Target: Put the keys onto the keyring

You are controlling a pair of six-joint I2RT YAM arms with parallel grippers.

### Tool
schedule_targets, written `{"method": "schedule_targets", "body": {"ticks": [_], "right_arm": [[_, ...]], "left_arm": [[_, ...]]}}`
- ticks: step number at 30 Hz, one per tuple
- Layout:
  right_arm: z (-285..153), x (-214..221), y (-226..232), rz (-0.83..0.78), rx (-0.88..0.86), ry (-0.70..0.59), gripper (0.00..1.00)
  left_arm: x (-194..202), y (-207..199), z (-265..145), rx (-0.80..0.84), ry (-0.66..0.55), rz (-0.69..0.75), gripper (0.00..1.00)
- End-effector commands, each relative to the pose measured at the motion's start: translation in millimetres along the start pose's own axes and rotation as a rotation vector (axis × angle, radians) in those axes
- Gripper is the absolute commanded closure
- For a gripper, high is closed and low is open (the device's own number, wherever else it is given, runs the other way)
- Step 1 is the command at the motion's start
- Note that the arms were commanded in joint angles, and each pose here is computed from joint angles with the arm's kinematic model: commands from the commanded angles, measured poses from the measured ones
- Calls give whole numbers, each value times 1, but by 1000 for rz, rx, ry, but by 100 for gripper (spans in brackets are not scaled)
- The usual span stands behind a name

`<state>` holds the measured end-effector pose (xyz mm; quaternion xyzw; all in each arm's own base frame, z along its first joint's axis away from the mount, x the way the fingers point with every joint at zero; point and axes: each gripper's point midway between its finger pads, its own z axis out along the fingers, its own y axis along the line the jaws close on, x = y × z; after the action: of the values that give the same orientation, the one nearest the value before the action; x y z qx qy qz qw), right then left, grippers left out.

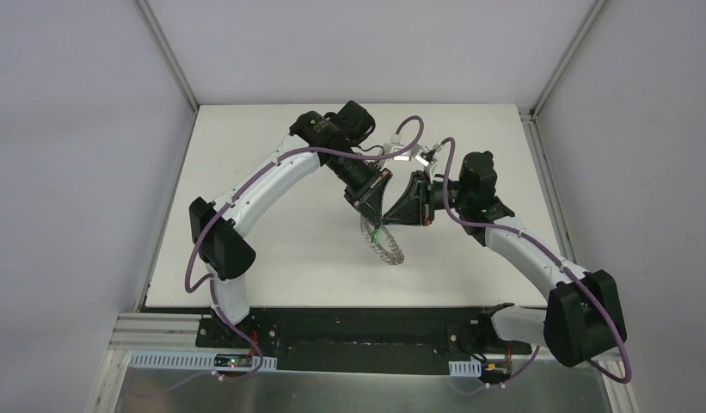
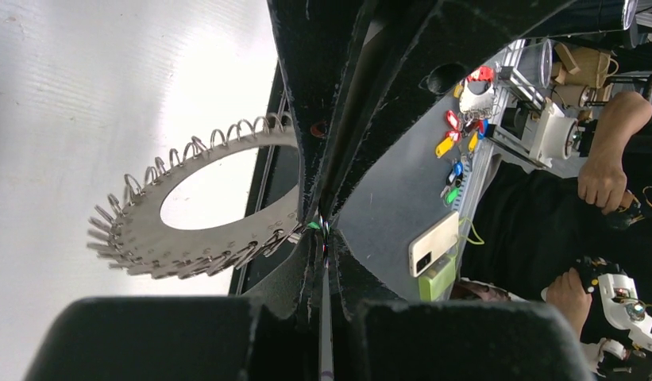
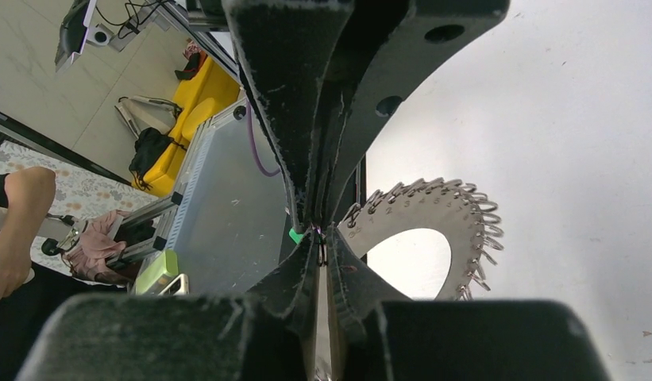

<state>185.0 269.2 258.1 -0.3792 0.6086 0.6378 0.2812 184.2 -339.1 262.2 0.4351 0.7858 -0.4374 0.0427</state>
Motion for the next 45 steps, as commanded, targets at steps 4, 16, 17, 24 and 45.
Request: {"method": "schedule_targets", "body": {"ticks": [4,16,17,24,45], "right_arm": [[2,-16,10,-71,-32,-2,100],[-5,-25,11,-97,-6,-29,100],[-6,-25,11,-98,-4,-31,100],[-10,-28,12,-104,5,-41,100],[-11,-28,8,-96,14,-50,100]], "left_arm": [[-6,-14,-3,50,-15,31,100],[-7,-16,-18,37,-91,172,70],[-6,-16,-18,41,-96,170,69],[-5,-10,-21,63,-134,171,66],[-10,-3,-13,81,-140,174,91]]}}
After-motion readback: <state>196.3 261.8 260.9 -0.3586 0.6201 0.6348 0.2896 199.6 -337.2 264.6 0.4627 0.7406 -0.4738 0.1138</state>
